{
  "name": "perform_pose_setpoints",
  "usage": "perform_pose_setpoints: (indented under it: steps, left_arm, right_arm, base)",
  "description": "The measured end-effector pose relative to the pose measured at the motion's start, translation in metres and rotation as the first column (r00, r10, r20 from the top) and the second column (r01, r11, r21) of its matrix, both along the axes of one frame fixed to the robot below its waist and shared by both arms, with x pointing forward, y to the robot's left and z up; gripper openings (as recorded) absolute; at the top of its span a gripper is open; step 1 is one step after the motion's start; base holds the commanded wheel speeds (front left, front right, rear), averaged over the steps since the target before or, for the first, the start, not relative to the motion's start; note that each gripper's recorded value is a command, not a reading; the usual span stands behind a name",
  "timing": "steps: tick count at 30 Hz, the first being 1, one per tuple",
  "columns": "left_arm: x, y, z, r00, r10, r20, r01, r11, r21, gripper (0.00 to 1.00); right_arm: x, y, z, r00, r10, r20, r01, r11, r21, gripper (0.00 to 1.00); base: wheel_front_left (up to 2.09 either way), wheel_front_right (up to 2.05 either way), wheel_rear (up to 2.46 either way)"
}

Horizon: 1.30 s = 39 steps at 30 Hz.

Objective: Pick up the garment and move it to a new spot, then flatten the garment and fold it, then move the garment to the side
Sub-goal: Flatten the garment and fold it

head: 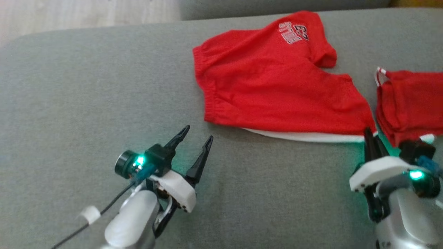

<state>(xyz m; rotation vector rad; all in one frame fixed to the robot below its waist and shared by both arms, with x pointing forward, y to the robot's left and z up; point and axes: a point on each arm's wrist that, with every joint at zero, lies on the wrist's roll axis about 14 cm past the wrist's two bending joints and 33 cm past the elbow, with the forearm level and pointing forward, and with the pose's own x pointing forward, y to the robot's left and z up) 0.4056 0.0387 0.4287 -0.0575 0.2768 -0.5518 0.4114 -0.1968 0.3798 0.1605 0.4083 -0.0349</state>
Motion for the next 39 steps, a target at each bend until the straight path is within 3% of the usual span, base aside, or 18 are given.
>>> perform_pose_setpoints:
  steps: [5, 14, 33, 34, 35, 36, 37, 39]
  left_arm:
    - [0.008, -0.008, -0.031, 0.993, -0.106, -0.058, 0.113, 0.985, 0.127, 1.00]
    - [0.036, -0.021, -0.045, 0.978, -0.207, -0.035, 0.210, 0.954, 0.213, 1.00]
    - [0.033, -0.053, -0.051, 0.947, -0.320, -0.030, 0.319, 0.927, 0.195, 1.00]
    - [0.033, -0.055, -0.051, 0.946, -0.323, -0.030, 0.322, 0.927, 0.191, 0.87]
    - [0.033, -0.055, -0.050, 0.945, -0.325, -0.028, 0.324, 0.927, 0.190, 0.56]
    - [0.034, -0.056, -0.049, 0.945, -0.327, -0.025, 0.326, 0.926, 0.188, 0.12]
    - [0.035, -0.057, -0.047, 0.944, -0.331, -0.021, 0.329, 0.926, 0.186, 0.00]
    - [0.035, -0.058, -0.044, 0.943, -0.334, -0.014, 0.331, 0.926, 0.180, 0.00]
  right_arm:
    - [0.012, -0.003, 0.006, 1.000, -0.005, 0.020, 0.005, 1.000, 0.003, 0.00]
    - [0.009, -0.011, -0.004, 1.000, -0.022, -0.010, 0.022, 1.000, 0.001, 0.00]
    - [0.009, -0.015, -0.009, 0.999, -0.030, -0.024, 0.030, 1.000, 0.002, 0.00]
    - [0.010, -0.015, -0.008, 0.999, -0.030, -0.022, 0.030, 1.000, 0.004, 0.00]
    - [0.011, -0.014, -0.008, 0.999, -0.030, -0.020, 0.030, 1.000, 0.007, 0.00]
    - [0.012, -0.014, -0.007, 0.999, -0.029, -0.017, 0.029, 1.000, 0.007, 0.00]
    - [0.013, -0.014, -0.006, 1.000, -0.028, -0.014, 0.028, 1.000, 0.007, 0.00]
    - [0.014, -0.013, -0.005, 1.000, -0.026, -0.012, 0.026, 1.000, 0.008, 0.00]
  base:
    - [0.00, 0.00, 0.00]
    - [0.00, 0.00, 0.00]
    - [0.00, 0.00, 0.00]
    - [0.00, 0.00, 0.00]
    - [0.00, 0.00, 0.00]
    - [0.00, 0.00, 0.00]
    - [0.00, 0.00, 0.00]
    - [0.00, 0.00, 0.00]
